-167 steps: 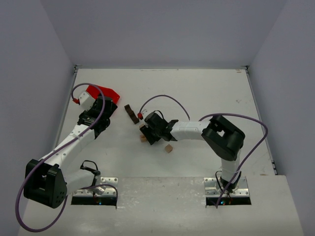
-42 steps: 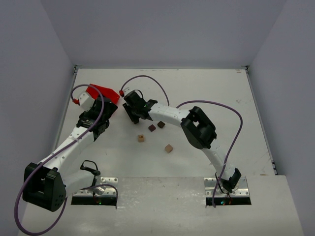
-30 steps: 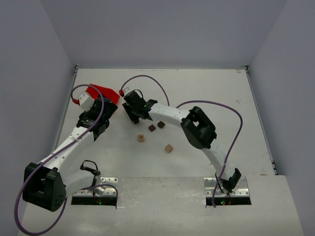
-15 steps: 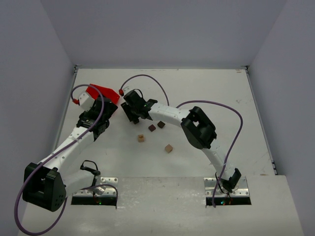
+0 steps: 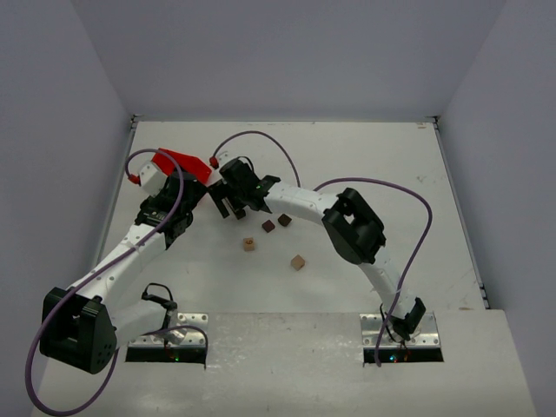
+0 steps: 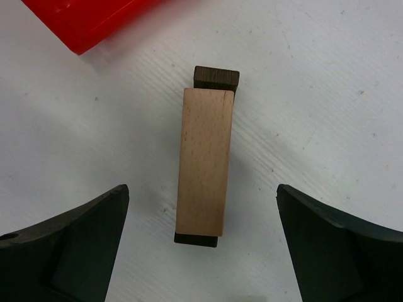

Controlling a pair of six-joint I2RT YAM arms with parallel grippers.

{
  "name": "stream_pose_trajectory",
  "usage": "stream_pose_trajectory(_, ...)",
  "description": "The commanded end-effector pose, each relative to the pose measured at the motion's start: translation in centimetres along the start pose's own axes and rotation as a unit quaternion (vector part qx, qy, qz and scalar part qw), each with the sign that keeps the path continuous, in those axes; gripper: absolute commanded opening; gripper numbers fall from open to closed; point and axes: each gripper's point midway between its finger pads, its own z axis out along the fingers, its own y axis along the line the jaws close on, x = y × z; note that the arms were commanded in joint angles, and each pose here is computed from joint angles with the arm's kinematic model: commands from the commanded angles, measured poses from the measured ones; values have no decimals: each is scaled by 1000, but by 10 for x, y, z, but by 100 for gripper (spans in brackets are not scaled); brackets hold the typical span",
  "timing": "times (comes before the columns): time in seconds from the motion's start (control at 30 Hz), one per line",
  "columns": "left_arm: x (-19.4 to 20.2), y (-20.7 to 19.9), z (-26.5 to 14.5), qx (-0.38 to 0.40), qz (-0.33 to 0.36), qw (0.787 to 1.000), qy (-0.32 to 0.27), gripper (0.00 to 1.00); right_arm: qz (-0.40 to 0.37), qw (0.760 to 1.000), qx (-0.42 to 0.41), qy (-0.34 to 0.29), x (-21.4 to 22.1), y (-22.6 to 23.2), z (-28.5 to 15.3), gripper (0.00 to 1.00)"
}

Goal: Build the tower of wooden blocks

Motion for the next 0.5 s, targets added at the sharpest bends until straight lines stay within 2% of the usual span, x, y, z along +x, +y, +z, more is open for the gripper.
stream_pose_trajectory(0.0, -11, -6, -2, 18, -17, 1000, -14, 100, 5, 994, -10, -109, -74, -3, -67, 99)
stream_pose_trajectory(0.1, -10, -6, -3, 19, -17, 1000, -12, 100, 6, 995, -11, -99, -53, -3, -83, 99)
stream_pose_trajectory(0.2, -11, -5, -5, 20, -19, 1000, -12, 100, 15, 993, -16, -114, -50, -3, -117, 99)
stream_pose_trajectory(0.33, -12, -3, -7, 19, -20, 1000, -13, 100, 37, 995, -15, -87, -5, 2, -134, 99)
stream_pose_trajectory(0.47, -12, -2, -8, 17, -20, 1000, -13, 100, 56, 995, -32, -76, 22, 20, -145, 99)
